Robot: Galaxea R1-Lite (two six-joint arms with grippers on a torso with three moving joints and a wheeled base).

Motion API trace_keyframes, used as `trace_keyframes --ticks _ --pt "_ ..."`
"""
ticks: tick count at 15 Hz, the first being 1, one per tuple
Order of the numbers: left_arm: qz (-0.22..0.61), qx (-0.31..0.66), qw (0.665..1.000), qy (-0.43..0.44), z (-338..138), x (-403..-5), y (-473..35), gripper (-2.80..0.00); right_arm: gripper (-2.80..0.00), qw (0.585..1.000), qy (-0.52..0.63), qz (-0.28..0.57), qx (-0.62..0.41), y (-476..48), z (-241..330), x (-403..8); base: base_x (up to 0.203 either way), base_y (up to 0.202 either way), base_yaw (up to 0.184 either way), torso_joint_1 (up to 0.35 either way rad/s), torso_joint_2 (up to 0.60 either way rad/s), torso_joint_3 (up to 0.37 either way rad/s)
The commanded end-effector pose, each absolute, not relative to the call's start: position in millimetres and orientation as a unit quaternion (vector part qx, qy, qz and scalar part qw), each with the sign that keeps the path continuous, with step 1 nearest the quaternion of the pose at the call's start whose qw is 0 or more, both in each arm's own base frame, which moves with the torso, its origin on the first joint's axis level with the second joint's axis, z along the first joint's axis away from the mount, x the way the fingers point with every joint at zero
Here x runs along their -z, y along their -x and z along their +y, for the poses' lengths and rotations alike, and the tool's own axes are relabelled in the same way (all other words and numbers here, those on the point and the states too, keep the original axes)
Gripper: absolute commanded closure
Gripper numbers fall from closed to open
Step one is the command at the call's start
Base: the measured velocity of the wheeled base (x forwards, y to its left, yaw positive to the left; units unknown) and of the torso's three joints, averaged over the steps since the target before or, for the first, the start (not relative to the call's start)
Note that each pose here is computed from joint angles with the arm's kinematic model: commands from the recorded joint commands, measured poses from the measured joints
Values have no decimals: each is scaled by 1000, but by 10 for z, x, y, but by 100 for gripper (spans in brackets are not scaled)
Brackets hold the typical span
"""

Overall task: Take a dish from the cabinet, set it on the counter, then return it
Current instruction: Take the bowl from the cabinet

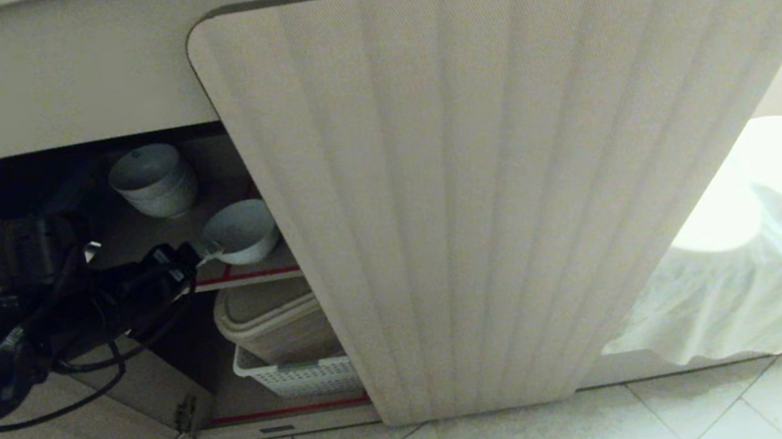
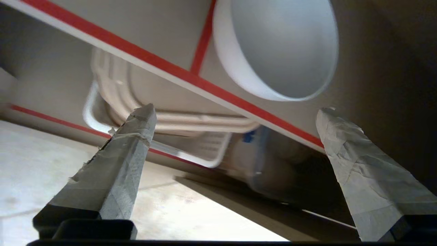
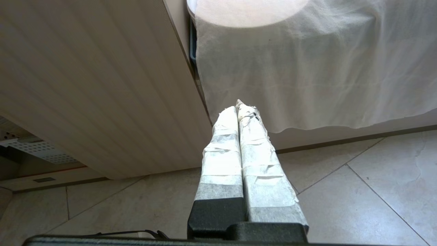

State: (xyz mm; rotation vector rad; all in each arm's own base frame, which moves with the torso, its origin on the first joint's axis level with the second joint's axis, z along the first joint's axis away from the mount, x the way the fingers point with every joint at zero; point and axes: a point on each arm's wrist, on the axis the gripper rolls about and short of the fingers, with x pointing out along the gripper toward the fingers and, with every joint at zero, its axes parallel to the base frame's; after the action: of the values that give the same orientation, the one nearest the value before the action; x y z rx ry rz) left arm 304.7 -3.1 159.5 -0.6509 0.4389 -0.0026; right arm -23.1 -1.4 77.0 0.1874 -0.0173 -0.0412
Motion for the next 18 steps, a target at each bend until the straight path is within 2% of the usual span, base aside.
trace_keyframes --ticks 1,18 --pt "215 -3 926 310 -33 -1570 -3088 -280 0 995 -94 -8 21 229 -14 -770 0 0 0 0 0 0" --pt "216 -40 929 298 -77 -1414 -3423 -280 0 995 -94 -8 21 229 -14 -770 0 0 0 0 0 0"
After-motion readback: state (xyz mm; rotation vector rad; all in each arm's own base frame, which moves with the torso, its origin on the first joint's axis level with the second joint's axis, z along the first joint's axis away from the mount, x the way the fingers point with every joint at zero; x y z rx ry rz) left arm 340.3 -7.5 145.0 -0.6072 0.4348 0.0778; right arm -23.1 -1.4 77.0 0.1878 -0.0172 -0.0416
